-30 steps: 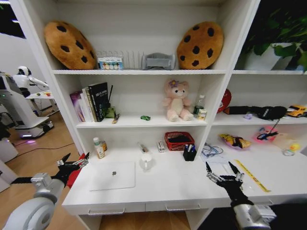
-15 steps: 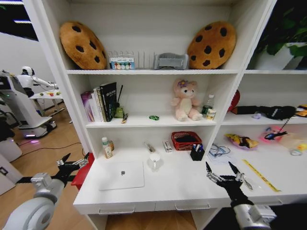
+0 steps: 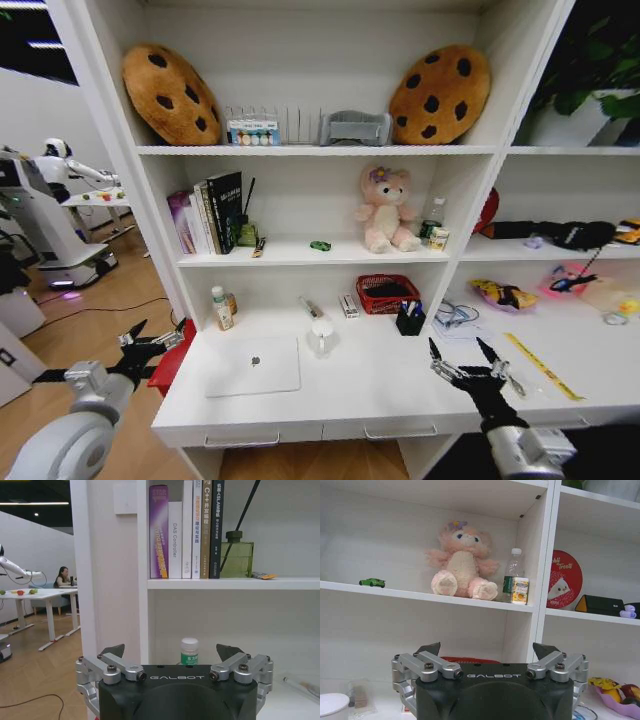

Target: Organize the objects on the table.

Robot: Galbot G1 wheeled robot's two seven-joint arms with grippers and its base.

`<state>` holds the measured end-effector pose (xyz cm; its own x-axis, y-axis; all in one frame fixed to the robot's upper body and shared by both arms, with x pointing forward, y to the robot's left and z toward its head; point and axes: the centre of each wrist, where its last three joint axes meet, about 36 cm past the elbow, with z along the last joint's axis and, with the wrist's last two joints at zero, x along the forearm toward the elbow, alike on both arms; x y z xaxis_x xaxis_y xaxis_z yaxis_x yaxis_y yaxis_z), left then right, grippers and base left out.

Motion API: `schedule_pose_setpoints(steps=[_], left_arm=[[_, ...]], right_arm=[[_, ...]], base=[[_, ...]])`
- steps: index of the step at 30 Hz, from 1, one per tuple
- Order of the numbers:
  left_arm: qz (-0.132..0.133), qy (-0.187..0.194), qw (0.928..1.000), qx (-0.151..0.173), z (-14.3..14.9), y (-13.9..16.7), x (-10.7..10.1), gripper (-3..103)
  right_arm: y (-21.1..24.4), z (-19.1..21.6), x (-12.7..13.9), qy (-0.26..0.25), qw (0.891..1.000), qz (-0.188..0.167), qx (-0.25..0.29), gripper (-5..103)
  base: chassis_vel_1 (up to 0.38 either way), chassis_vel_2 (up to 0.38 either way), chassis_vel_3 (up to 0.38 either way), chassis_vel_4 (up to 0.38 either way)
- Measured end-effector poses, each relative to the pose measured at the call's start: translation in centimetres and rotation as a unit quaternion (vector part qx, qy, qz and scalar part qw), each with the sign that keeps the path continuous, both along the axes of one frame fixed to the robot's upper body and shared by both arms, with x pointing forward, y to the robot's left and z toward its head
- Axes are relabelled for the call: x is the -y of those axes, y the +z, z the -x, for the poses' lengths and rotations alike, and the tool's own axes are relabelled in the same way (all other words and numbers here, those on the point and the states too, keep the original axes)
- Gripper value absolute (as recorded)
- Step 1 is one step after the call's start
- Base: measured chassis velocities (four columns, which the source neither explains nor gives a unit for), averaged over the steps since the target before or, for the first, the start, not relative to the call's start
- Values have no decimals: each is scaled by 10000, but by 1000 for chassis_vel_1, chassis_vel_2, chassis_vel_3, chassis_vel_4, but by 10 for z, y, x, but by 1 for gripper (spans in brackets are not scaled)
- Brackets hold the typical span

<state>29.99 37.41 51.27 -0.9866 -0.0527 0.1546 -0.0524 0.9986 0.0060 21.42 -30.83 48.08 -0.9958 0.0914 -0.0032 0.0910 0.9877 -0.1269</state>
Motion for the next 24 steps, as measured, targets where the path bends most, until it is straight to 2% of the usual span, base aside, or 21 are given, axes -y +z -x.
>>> schedule_pose_setpoints(steps=[8, 24], left_arm=[[0, 1, 10000, 1, 0, 0, 0, 100], [-1, 2, 10000, 1, 0, 0, 0, 100]], right_arm=[[0, 0, 0, 0, 10000, 0, 0, 100], [0, 0, 0, 0, 10000, 0, 0, 100]], base=[[48, 49, -55, -74], [0, 0, 0, 0]])
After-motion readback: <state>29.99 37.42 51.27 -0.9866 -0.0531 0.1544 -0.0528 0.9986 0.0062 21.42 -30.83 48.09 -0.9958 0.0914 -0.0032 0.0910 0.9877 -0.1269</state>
